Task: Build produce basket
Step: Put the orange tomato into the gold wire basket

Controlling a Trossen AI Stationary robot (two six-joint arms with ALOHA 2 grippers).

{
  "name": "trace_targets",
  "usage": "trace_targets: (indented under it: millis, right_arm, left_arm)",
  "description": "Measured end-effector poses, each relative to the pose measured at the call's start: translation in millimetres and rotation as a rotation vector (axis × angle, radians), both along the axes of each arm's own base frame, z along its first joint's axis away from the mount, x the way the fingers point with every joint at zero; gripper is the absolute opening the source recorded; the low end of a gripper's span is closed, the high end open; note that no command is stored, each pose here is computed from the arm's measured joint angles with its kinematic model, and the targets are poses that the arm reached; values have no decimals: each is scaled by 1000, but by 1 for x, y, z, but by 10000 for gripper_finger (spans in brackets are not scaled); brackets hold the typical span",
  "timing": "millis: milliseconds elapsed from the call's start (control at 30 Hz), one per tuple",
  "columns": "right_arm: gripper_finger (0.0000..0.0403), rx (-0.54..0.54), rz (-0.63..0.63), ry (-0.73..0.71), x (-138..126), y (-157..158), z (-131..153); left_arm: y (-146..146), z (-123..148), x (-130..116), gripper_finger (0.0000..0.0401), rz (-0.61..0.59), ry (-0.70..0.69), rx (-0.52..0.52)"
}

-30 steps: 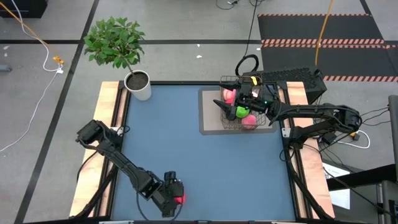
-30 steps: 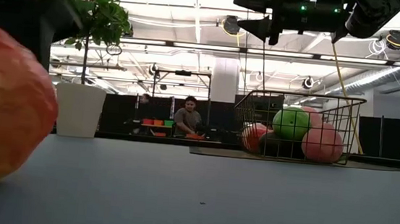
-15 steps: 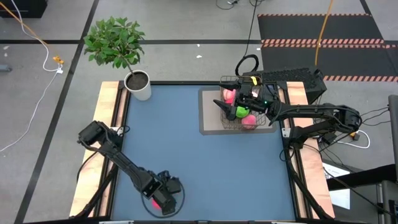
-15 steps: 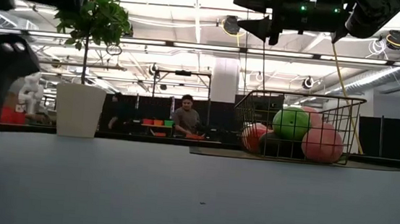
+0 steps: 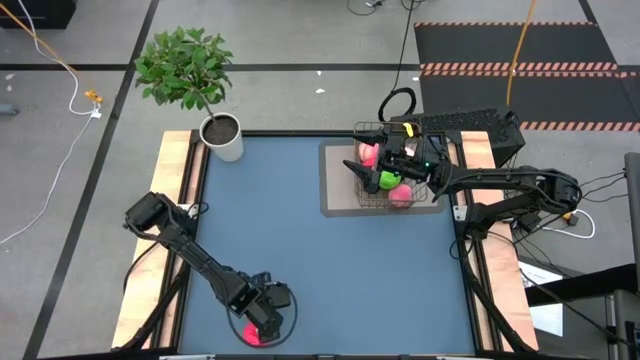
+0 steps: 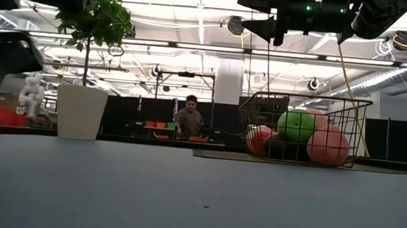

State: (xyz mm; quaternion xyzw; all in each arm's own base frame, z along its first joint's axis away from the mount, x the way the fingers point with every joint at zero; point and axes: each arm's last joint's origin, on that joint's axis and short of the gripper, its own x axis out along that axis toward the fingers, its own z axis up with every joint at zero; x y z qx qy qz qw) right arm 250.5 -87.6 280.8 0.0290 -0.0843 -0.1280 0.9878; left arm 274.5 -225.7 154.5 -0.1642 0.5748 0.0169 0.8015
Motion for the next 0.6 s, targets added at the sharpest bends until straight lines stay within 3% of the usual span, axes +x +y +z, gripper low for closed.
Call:
trace_targets:
  millis: [300,467,600]
  right_arm:
    - [400,-2,0,-6,0,0,1]
    - [400,-2,0,-7,0,0,1]
    - [400,-2,0,-7,0,0,1]
  left_arm:
    - [4,27,5,387,33,2,-133]
    - [9,51,3,371,104,84,-343]
    - [-1,54,-12,354,113,147,-352]
